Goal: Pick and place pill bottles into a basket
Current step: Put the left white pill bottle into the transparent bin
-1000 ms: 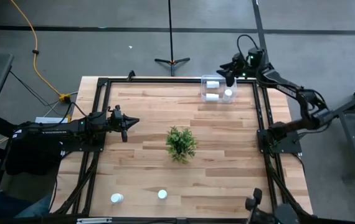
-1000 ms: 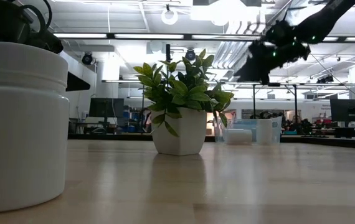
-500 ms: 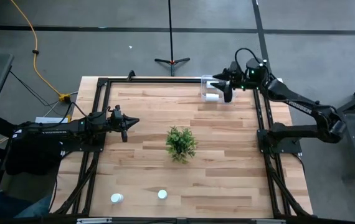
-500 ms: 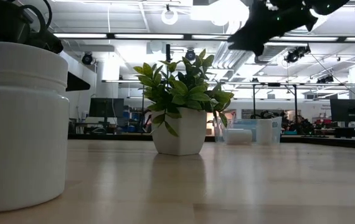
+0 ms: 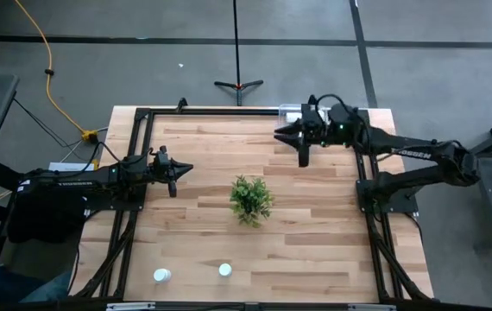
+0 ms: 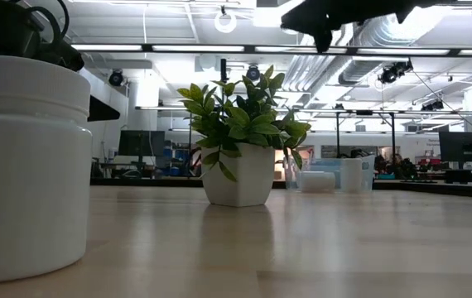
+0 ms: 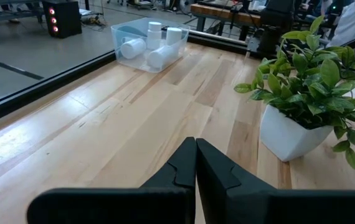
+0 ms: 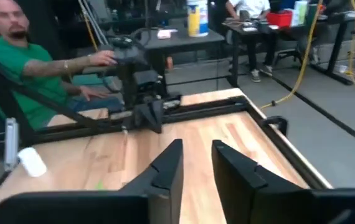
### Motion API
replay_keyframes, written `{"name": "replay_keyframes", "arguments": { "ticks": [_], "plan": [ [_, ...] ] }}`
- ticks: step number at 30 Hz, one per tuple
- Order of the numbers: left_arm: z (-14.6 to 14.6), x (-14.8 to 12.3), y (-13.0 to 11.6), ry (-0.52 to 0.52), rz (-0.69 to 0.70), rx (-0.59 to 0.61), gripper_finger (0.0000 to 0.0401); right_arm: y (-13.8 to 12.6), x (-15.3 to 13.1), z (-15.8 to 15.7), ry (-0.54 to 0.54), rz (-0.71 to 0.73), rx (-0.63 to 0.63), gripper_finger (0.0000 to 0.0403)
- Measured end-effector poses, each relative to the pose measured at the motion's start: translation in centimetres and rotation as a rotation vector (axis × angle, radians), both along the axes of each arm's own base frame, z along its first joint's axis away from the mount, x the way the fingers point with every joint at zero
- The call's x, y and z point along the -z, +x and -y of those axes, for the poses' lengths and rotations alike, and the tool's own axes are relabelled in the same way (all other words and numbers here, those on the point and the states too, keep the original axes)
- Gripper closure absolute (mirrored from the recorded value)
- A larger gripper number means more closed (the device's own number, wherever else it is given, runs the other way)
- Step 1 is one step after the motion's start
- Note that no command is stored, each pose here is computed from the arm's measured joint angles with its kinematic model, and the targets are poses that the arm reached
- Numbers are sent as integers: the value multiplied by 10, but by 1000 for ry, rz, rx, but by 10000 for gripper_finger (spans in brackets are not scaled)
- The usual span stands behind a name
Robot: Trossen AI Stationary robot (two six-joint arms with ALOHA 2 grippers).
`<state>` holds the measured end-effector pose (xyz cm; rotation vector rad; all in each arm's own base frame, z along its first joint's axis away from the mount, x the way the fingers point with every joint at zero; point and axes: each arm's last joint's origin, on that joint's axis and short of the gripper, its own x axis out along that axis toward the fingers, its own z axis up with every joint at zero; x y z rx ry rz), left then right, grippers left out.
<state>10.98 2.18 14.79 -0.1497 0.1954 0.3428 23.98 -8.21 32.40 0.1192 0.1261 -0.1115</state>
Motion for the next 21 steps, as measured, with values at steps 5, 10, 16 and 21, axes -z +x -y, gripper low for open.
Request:
{"name": "replay_keyframes", "arguments": {
  "ticks": [5, 10, 16, 21],
  "plan": [
    [0, 0, 0, 0, 0, 0, 355, -1, 24, -21, 58, 315, -33, 362],
    [0, 0, 0, 0, 0, 0, 355, -35, 86, -30, 126, 386, 34, 393],
    [0, 0, 0, 0, 0, 0, 355, -80, 109, -36, 162, 406, 93, 399],
    [0, 0, 0, 0, 1, 0, 355, -100, 112, -41, 163, 295, 97, 400]
  ]
}}
